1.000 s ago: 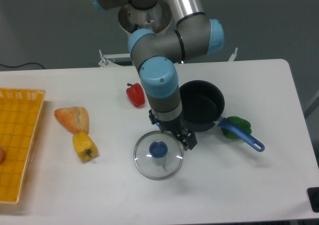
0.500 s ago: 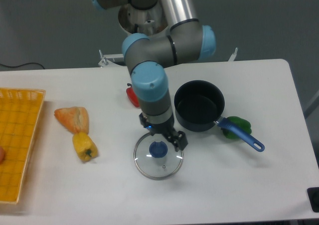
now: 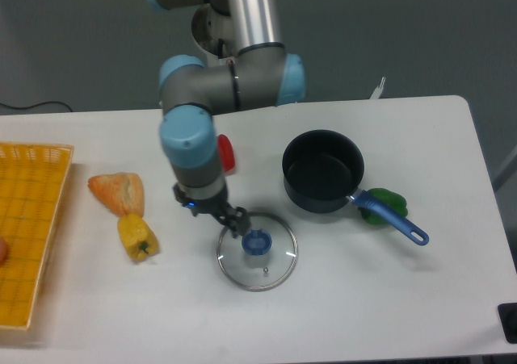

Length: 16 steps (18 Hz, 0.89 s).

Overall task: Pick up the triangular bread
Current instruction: 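Move the gripper over to the triangular bread slice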

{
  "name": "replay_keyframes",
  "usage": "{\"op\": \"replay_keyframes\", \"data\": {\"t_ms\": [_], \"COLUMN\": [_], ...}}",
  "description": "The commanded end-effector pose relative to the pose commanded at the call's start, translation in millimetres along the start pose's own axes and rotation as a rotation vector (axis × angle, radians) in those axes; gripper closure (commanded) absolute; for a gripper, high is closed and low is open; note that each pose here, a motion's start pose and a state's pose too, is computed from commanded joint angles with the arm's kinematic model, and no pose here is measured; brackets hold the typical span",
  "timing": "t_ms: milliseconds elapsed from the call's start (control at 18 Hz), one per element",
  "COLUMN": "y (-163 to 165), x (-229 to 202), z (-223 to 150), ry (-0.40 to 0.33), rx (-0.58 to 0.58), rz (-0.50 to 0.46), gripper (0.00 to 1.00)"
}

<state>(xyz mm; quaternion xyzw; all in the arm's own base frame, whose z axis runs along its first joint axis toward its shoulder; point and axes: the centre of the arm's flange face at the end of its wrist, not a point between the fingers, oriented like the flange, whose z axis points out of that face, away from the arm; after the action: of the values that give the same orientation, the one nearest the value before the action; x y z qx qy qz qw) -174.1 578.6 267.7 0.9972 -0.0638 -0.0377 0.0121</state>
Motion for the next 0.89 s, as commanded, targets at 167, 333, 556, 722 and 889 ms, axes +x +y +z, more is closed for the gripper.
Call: {"op": "replay_keyframes", "data": {"t_ms": [167,333,556,722,889], "y": [-21,-35,-48,-54,-54], "x": [34,69,104,121,137], "z": [0,2,16,25,33], "ry": [0.0,-0.001,0.007,0.013,0.02], "rx": [0.01,0.009,-0.009,-0.019,-0.037], "rz": [0.015,0.072,0.13,0.139,0.167], "gripper": [0.0,0.0,0.0,0.0,0.0]}}
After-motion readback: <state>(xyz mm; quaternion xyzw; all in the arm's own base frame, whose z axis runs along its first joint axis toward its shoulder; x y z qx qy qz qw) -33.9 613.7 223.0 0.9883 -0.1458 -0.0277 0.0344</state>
